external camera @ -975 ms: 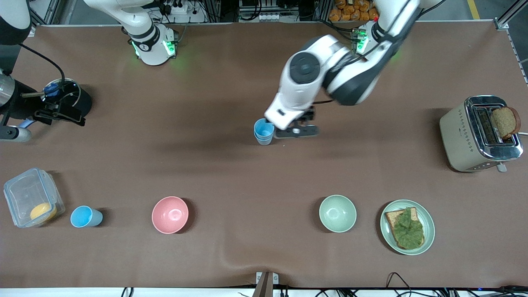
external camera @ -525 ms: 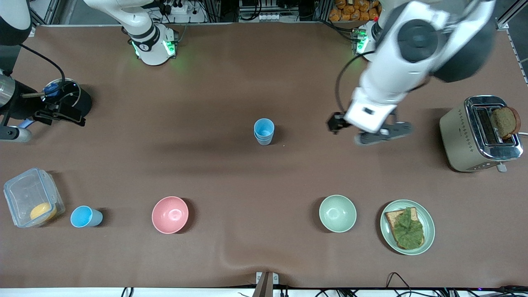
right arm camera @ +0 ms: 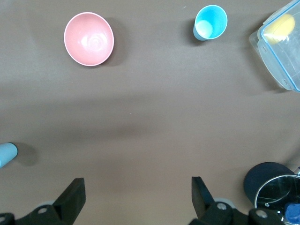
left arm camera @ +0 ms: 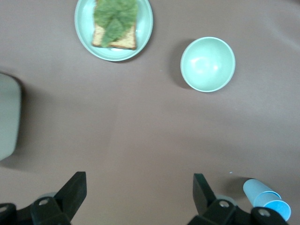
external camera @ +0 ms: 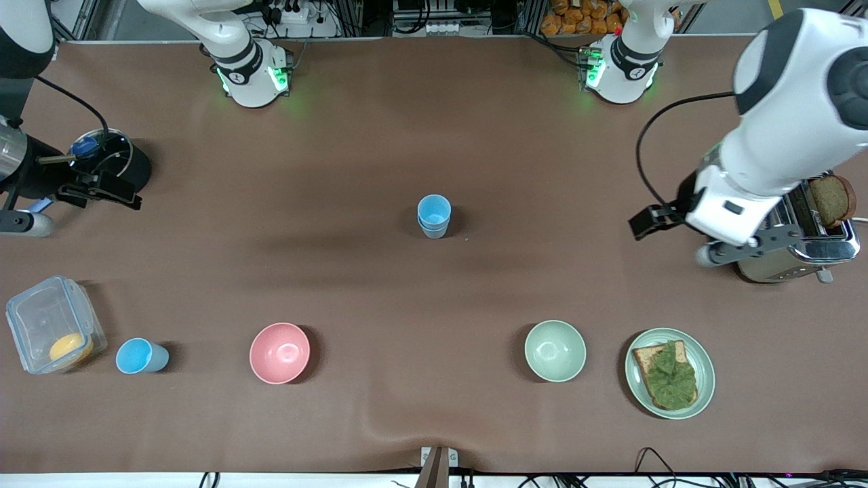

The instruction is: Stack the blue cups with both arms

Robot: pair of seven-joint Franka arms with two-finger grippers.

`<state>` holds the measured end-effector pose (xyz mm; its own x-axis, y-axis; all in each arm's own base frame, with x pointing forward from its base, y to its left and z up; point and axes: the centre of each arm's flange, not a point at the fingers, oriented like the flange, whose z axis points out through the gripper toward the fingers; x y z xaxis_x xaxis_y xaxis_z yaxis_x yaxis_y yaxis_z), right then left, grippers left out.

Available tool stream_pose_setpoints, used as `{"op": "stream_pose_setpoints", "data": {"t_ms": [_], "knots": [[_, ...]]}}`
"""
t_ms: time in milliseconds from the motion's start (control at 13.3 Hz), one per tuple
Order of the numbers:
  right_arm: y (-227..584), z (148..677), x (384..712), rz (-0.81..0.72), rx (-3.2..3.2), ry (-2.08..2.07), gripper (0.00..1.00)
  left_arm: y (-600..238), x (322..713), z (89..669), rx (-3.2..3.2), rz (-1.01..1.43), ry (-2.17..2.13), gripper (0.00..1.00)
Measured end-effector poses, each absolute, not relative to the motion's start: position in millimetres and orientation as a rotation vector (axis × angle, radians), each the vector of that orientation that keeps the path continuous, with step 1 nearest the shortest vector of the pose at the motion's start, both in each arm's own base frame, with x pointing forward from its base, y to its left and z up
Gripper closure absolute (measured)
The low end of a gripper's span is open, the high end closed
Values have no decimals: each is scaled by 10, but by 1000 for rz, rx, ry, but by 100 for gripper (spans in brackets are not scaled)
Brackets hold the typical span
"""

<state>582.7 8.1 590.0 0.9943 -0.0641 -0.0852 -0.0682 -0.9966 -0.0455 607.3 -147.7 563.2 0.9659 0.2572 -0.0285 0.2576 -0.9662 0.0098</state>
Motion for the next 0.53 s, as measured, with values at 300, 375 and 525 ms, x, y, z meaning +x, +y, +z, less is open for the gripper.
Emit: {"op": "stream_pose_setpoints", "data": {"t_ms": [300,375,525], "knots": [[-3,5891,5836,125,-3099,20,0,-923,6137,5696,3115,-77,337,0],[-34,5892,5837,123,-3099,13,0,-858,6137,5759,3120,-59,272,0],[-34,5892,5838,121,-3099,9,0,-788,6062,5971,3145,-3,127,0]]}}
